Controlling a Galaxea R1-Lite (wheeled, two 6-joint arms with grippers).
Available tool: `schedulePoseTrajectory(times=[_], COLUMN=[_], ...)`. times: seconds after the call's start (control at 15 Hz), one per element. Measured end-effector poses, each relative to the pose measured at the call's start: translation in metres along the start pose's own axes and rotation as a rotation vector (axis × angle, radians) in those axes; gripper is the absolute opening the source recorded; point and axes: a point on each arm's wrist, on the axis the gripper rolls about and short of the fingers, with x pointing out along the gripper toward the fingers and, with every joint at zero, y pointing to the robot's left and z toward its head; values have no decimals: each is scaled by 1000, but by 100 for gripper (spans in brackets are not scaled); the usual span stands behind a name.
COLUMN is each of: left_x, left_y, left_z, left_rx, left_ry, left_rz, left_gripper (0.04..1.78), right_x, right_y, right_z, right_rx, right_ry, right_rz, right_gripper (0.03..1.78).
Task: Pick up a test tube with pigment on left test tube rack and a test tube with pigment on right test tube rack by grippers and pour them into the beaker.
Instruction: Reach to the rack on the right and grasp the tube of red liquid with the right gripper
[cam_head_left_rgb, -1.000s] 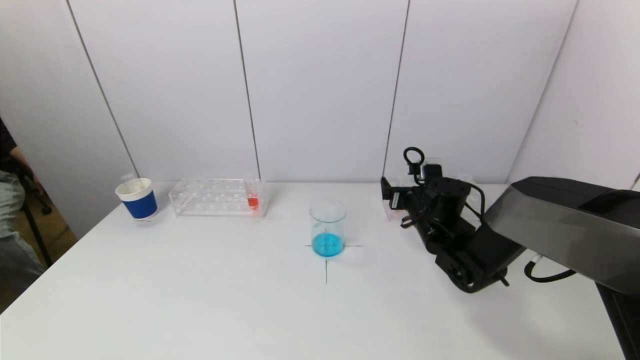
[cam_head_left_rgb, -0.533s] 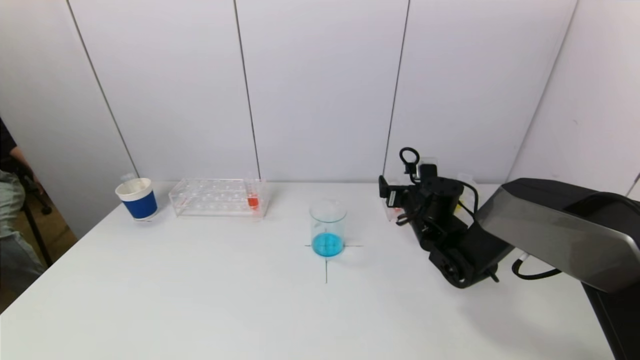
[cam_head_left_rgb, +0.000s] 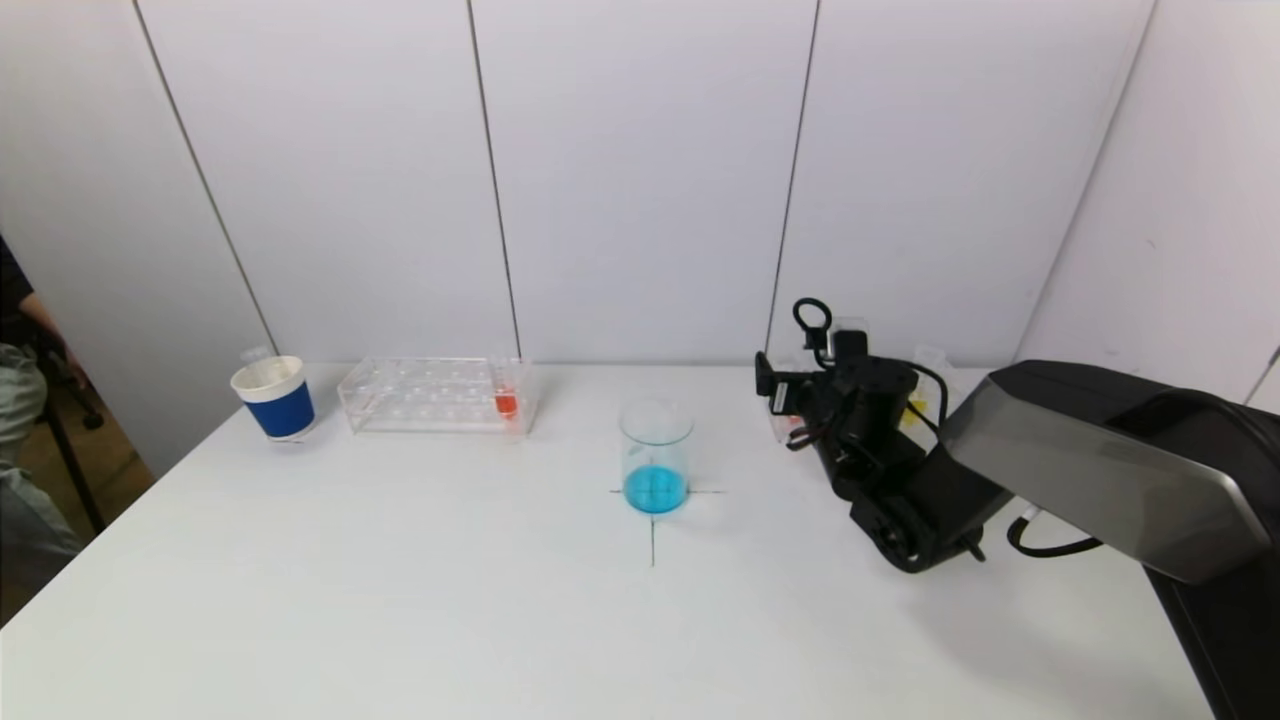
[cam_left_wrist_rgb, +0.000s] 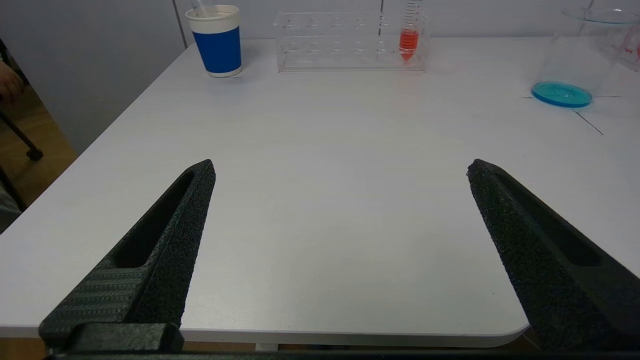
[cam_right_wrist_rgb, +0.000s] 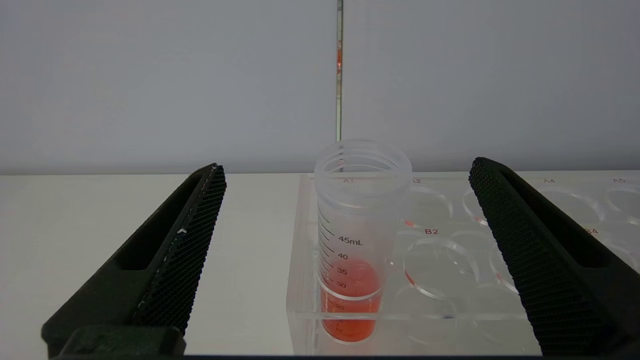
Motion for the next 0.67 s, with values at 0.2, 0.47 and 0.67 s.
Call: schedulePoseTrajectory(times=[0.2,0.47,0.67], left_x=[0,0,0], left_y=[0,0,0], left_z=[0,0,0], left_rx=[0,0,0], left_ry=[0,0,0], left_rz=[0,0,0], left_gripper=[176,176,176], right_x=[2,3,4], right_y=[0,0,-1], right_z=[-1,-3,-4], right_rx=[0,-2,-14], right_ry=[-1,1,-1], right_rz=[-2,-3,-9], right_gripper=[177,177,171])
